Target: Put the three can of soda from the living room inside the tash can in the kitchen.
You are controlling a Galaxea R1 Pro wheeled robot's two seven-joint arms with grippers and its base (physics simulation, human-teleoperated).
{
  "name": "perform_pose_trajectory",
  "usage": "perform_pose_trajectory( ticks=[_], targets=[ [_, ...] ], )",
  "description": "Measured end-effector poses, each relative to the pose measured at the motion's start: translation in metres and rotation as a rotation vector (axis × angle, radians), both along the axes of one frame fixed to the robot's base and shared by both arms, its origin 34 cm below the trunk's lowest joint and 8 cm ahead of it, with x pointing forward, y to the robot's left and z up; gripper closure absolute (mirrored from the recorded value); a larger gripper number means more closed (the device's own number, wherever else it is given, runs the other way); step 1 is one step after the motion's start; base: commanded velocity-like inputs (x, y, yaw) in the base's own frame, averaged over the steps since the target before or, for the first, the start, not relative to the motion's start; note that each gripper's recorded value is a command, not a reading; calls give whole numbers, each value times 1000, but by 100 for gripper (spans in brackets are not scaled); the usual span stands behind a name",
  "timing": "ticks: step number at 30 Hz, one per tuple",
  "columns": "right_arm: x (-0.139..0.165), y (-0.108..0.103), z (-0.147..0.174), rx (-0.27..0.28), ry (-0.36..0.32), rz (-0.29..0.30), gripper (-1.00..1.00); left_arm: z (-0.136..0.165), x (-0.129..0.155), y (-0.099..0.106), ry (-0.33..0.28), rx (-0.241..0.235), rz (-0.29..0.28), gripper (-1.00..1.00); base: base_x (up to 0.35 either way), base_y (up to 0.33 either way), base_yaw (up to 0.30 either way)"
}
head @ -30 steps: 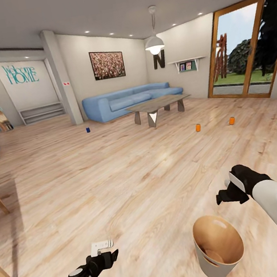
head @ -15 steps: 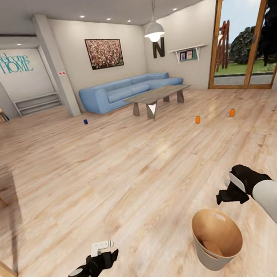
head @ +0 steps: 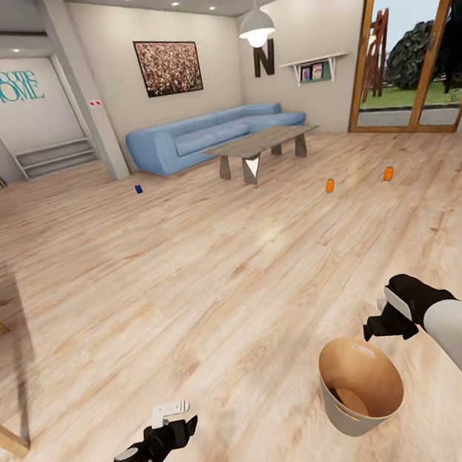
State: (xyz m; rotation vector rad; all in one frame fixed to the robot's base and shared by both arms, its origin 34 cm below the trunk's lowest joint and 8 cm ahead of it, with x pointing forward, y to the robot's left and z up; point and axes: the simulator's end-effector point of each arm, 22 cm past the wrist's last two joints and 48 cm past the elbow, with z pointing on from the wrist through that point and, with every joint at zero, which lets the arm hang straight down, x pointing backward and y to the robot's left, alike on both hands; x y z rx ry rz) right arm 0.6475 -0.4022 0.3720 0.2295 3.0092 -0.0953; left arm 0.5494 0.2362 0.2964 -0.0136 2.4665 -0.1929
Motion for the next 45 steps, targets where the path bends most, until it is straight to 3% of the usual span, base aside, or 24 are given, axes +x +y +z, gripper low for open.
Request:
perform_pose_trajectory(
  ticks=[9,38,45],
  targets=[
    [-7,-11,-20,-10,37,-12,-100,-18,-8,0,37,0,0,-100,0,0,0],
    [-29,-12,-88,-12,155,-13,-100,-74,-37,0,155,0,0,-100,0,0,0],
    [-29,-12,-88,-12,155,-12,-100,-71,-35,0,147,0,1,-100,0,0,0]
  ],
)
